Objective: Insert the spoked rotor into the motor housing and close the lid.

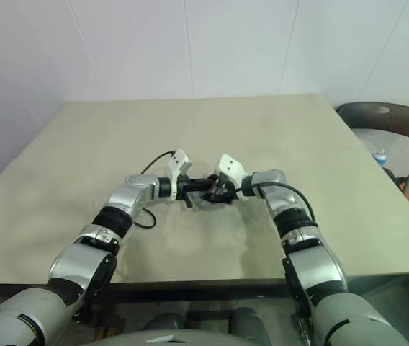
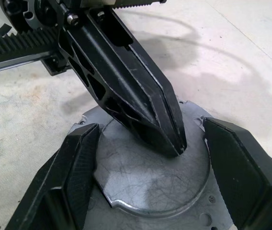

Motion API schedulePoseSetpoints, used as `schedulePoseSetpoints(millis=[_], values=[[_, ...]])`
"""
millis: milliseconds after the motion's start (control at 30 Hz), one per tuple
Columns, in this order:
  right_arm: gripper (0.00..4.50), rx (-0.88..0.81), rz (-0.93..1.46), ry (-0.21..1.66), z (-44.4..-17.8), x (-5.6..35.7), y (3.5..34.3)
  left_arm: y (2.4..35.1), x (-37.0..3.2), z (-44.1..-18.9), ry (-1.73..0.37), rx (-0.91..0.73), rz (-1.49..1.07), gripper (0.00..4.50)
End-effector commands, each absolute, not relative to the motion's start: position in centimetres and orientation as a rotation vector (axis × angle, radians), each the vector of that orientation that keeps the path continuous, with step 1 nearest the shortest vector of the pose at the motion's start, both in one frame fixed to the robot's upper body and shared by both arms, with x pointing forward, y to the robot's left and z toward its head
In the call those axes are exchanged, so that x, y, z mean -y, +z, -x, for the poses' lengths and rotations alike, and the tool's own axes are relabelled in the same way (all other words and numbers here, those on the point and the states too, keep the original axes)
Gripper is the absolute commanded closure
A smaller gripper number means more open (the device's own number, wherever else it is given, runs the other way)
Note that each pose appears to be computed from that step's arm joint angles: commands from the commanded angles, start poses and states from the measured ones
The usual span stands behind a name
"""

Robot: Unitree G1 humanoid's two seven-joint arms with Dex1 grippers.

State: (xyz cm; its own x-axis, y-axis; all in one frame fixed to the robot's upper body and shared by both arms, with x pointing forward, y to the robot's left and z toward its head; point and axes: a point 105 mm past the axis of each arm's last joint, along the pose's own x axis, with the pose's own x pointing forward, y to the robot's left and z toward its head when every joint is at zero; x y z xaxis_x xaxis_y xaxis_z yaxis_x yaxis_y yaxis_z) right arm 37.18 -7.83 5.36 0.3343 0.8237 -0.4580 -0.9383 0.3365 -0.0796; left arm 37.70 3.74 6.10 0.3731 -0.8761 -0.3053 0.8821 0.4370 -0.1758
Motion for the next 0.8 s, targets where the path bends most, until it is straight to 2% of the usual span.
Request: schedulePoseSetpoints(millis=[33,533,600,667,700,800], values=[[1.40,-0.551,0.339,1.206,-35.0,8.9,1.3,5.6,-4.4,-38.0,-1.108,-0.411,-0.092,4.50],[1.40,-0.535,0.287,1.162,-35.8,8.5,2.2,5.6,-4.1,-37.9,-1.119,-0.400,-0.074,4.50],[0.66,-0.534,0.264,1.158,-35.9,8.5,2.4,5.3,-4.2,-37.7,-1.119,-0.406,-0.077,4.50],[0.15,-0.571,0.246,1.189,-35.3,8.4,2.2,5.0,-4.2,-37.6,-1.118,-0.412,-0.079,4.50],[0.03,-0.592,0.235,1.177,-35.3,8.4,2.1,5.0,-4.2,-37.6,-1.118,-0.414,-0.079,4.50],[0.03,-0.603,0.228,1.150,-35.5,8.7,2.0,4.9,-4.3,-37.6,-1.119,-0.418,-0.077,4.50]])
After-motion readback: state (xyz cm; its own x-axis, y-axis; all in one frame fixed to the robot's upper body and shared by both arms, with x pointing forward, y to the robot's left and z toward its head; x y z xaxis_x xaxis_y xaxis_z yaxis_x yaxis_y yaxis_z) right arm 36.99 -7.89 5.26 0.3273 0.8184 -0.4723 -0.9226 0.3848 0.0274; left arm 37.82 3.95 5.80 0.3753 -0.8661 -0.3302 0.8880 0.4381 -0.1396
